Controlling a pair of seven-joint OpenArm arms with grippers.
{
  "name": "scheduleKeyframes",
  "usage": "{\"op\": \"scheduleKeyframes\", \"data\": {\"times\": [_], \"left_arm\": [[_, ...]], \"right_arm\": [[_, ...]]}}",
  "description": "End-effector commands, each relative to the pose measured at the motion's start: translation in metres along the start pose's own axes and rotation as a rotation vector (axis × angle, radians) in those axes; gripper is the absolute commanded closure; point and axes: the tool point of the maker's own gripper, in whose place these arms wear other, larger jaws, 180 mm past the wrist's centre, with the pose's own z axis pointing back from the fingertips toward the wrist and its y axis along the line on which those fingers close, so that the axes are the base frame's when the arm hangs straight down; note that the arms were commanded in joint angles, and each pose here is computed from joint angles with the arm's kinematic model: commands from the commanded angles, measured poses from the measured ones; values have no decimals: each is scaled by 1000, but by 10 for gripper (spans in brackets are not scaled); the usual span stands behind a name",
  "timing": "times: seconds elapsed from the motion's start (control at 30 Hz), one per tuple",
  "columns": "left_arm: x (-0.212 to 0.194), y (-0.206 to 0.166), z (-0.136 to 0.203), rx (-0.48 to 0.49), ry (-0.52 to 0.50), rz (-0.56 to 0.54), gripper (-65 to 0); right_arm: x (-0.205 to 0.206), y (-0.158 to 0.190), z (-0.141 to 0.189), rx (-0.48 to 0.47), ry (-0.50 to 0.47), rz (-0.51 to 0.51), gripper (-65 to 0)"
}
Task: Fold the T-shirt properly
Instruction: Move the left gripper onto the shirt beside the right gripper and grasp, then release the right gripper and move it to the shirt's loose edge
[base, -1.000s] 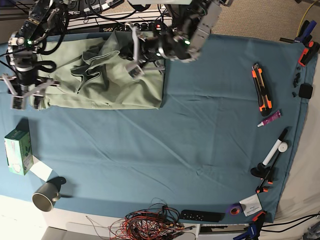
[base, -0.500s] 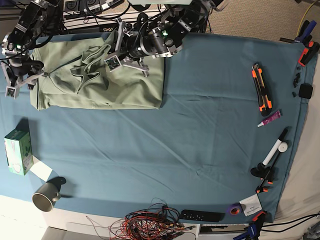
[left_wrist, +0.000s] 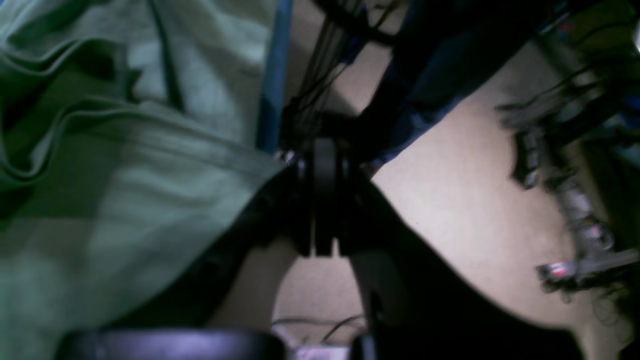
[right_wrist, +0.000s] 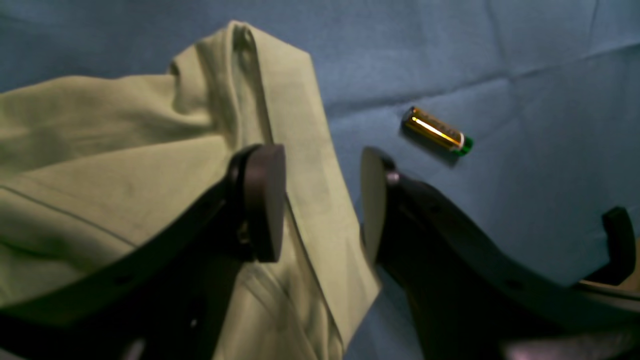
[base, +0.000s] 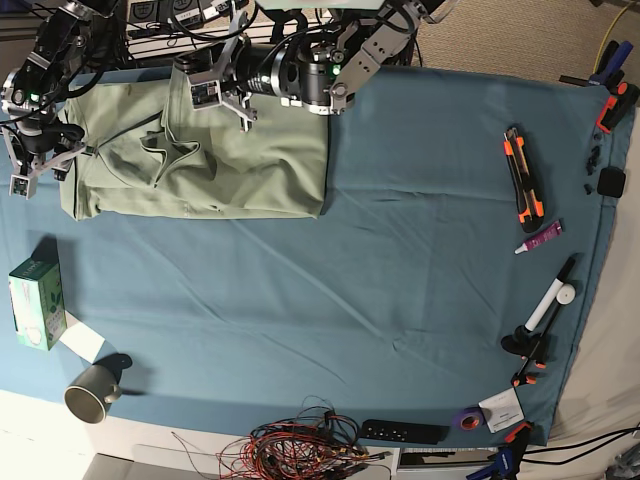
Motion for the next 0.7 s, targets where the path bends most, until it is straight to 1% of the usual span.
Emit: {"op": "scheduleKeyframes", "data": {"times": [0.0,0.07,0.1,0.2,0.33,0.43,0.5,0.57,0.67], "left_arm": [[22,8,0,39,-67,14,0],[15,39,6,193,-38,87,0],[12,51,11,250,-27,106,0],[4,73,21,346,-3,141,0],[-10,84,30,402,58,169,0],[-14,84,30,408,72,167,0],[-14,83,30,406,73,169,0],[-15,83,29,407,73,169,0],[-15,85,30,415,73,176,0]], "right_arm": [[17,-4,4,0,-53,15,-249],[17,8,4,70,-54,29,-249],[18,18,5,125,-60,37,-249],[25,49,13,301,-106,48,-249],[48,88,40,517,-212,76,-249],[69,108,67,629,-284,59,-249],[79,126,90,734,-318,50,-249],[81,140,109,815,-325,54,-249],[69,152,115,872,-283,43,-249]]}}
